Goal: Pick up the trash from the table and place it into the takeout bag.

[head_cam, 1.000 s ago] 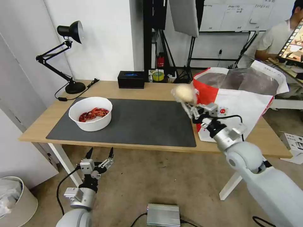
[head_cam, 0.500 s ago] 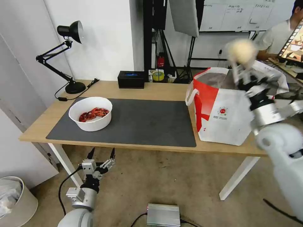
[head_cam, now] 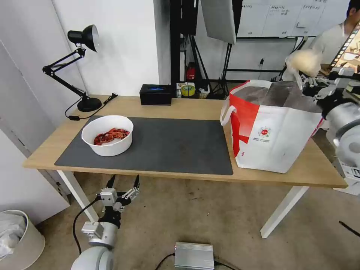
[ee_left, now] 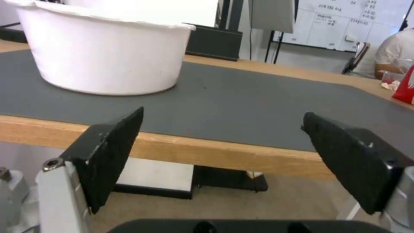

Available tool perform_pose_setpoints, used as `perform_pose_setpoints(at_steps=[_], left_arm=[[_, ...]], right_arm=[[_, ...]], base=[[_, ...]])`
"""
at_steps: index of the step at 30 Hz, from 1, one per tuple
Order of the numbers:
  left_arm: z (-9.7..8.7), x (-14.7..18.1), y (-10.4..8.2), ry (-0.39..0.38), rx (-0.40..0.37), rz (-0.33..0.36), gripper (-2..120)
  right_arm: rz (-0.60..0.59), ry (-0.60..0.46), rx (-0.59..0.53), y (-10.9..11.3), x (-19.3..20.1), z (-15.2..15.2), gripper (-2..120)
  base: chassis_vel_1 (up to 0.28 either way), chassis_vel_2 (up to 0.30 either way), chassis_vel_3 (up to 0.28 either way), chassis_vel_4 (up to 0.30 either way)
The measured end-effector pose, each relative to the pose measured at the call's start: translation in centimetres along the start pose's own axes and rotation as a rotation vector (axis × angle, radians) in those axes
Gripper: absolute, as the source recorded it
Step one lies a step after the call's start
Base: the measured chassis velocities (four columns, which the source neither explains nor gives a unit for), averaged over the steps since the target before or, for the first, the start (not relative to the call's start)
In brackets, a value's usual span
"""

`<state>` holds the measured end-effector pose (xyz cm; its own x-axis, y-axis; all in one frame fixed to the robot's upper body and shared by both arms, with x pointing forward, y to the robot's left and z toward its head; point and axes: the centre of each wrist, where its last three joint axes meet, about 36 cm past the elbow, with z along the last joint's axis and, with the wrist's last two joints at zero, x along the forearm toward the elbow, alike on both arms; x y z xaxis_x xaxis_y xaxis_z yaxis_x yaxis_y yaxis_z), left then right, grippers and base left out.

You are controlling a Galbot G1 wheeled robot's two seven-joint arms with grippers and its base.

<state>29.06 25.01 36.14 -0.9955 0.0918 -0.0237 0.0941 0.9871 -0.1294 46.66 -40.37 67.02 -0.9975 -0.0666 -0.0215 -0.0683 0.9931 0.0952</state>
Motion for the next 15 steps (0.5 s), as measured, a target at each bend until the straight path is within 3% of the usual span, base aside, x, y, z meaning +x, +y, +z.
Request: perform_pose_setpoints(at_steps=[2, 11, 15], left_arm=[[-0.2, -0.1, 0.1, -0.006, 0.000, -0.001, 100], [-0.6, 0.0, 0.4, -0.016, -0.001, -0.006, 100], [-0.6, 0.0, 0.4, -0.016, 0.000, -0.007, 100]], right_arm=[[0.032, 0.064, -0.034, -0.2, -0.4, -1.1, 1], [0.076, 0.167, -0.112, -0.6, -1.2, -2.4, 1], [0.075, 0.188, -0.120, -0.6, -1.3, -2.1, 14]], base=[[0.000, 0.000, 0.000, 0.000], [0.000, 0.000, 0.000, 0.000], [0.000, 0.000, 0.000, 0.000]])
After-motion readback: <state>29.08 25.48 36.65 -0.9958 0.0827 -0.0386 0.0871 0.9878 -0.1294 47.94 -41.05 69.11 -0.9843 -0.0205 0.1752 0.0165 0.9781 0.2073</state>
